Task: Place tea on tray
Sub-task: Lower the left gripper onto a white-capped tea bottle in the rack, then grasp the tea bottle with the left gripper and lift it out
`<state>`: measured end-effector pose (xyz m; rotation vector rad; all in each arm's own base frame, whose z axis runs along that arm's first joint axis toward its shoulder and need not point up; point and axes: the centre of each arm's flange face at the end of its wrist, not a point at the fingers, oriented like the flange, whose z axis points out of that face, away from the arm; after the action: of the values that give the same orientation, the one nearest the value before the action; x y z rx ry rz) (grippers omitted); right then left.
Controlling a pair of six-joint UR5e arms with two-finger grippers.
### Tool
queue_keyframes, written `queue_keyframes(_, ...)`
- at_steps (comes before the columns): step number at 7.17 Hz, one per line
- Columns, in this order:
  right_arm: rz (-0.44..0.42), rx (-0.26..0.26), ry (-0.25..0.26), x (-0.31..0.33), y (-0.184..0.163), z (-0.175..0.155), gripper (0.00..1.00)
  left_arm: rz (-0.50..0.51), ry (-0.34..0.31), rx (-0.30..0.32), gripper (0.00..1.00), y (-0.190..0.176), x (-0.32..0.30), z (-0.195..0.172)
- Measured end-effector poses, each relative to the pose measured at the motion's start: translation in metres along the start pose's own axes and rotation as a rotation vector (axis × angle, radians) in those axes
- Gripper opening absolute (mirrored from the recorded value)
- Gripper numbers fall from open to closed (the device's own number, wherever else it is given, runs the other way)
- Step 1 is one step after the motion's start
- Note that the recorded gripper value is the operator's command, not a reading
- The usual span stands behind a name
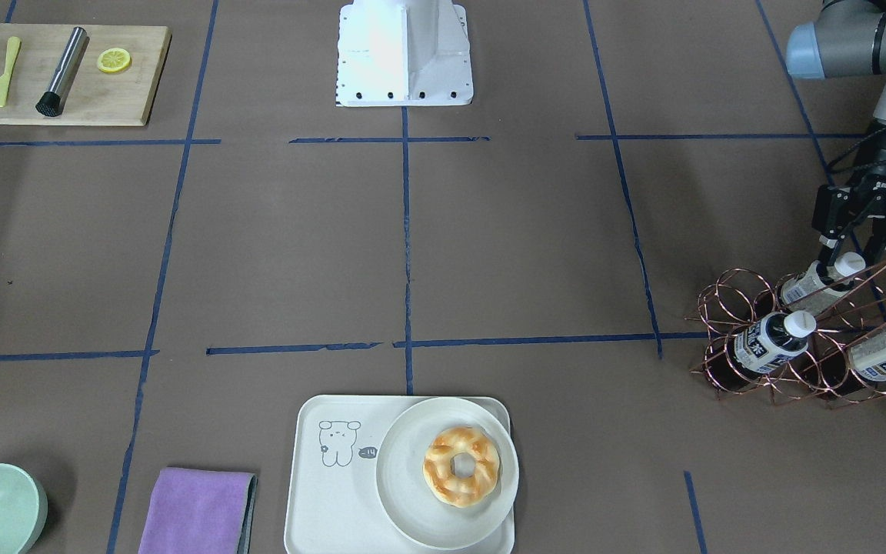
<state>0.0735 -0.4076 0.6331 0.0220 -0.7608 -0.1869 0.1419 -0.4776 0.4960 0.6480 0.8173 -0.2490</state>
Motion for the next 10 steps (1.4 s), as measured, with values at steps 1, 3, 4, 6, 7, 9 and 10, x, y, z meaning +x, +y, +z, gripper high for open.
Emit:
queue_keyframes(1,0.001,-0.001,0.0,0.0,0.0,0.0,1.0,0.001,0.0,0.0,0.62,-0.002,0.001,0.004)
queue_keyframes(3,0.001,-0.001,0.0,0.0,0.0,0.0,1.0,0.017,0.002,0.001,0.55,-0.004,0.003,0.008)
queue_keyframes(4,0.001,-0.001,0.0,0.0,0.0,0.0,1.0,0.022,0.002,0.003,0.48,-0.005,0.003,0.008)
queue_keyframes(6,-0.001,0.002,0.0,0.0,0.0,0.0,1.0,0.025,0.003,0.005,0.39,-0.006,0.002,0.007)
queue_keyframes(7,-0.001,0.002,0.001,-0.001,0.0,-0.001,1.0,0.025,0.005,0.008,0.31,-0.006,0.002,0.005)
queue_keyframes(9,-0.001,0.003,0.001,-0.001,0.0,-0.001,1.0,0.025,0.013,0.018,0.1,-0.009,0.005,0.001)
queue_keyframes(10,-0.001,0.003,0.001,-0.001,0.0,-0.001,1.0,0.021,0.014,0.026,0.07,-0.012,0.004,-0.002)
